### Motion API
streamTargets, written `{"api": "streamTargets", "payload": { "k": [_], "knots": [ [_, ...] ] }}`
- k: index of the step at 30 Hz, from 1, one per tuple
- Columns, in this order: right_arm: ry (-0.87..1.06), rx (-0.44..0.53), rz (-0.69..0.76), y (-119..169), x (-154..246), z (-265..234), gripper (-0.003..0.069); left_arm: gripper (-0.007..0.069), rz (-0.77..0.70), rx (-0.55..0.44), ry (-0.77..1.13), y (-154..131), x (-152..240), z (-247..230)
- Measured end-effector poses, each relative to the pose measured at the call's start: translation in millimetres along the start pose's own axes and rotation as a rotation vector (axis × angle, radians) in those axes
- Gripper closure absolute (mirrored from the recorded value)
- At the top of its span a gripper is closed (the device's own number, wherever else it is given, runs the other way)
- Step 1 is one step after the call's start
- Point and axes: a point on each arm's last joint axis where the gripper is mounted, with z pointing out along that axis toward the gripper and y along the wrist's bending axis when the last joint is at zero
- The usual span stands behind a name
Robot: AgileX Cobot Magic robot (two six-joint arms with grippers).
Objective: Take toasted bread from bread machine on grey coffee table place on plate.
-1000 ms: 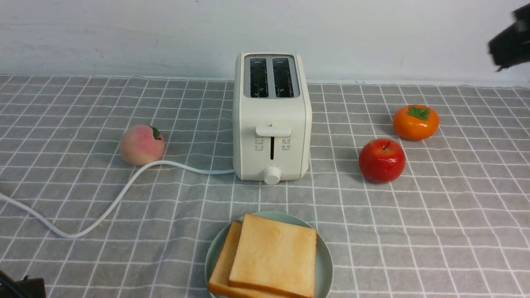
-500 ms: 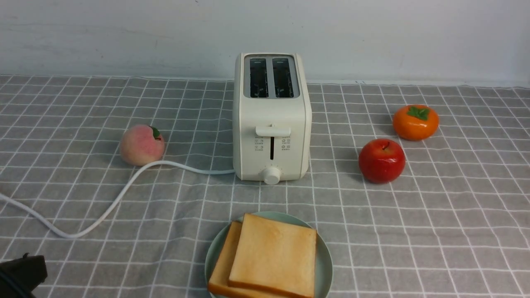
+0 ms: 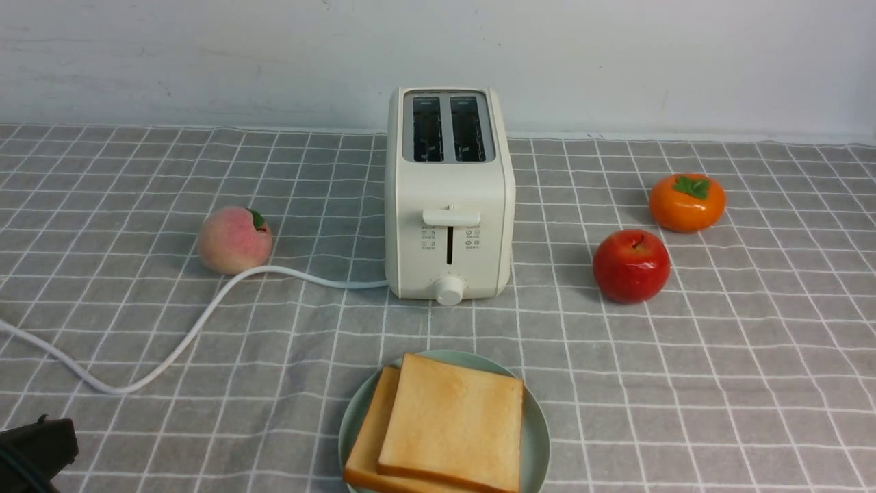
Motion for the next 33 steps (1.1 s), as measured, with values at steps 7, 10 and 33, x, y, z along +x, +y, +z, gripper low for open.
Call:
{"api": "streamTargets", "payload": {
  "k": [7, 10, 33],
  "knots": [
    [0.022, 0.002, 0.0, 0, 6, 1, 0.062, 0.0627, 0.0, 0.0, 0.0, 0, 0, 0],
    [0.022, 0.002, 0.0, 0, 5, 1, 0.0616, 0.0625, 0.0, 0.0, 0.0, 0, 0, 0],
    [0.022, 0.002, 0.0, 0, 6, 1, 0.0591, 0.0606, 0.001, -0.108, -0.215, 40, 59, 8]
  ]
}}
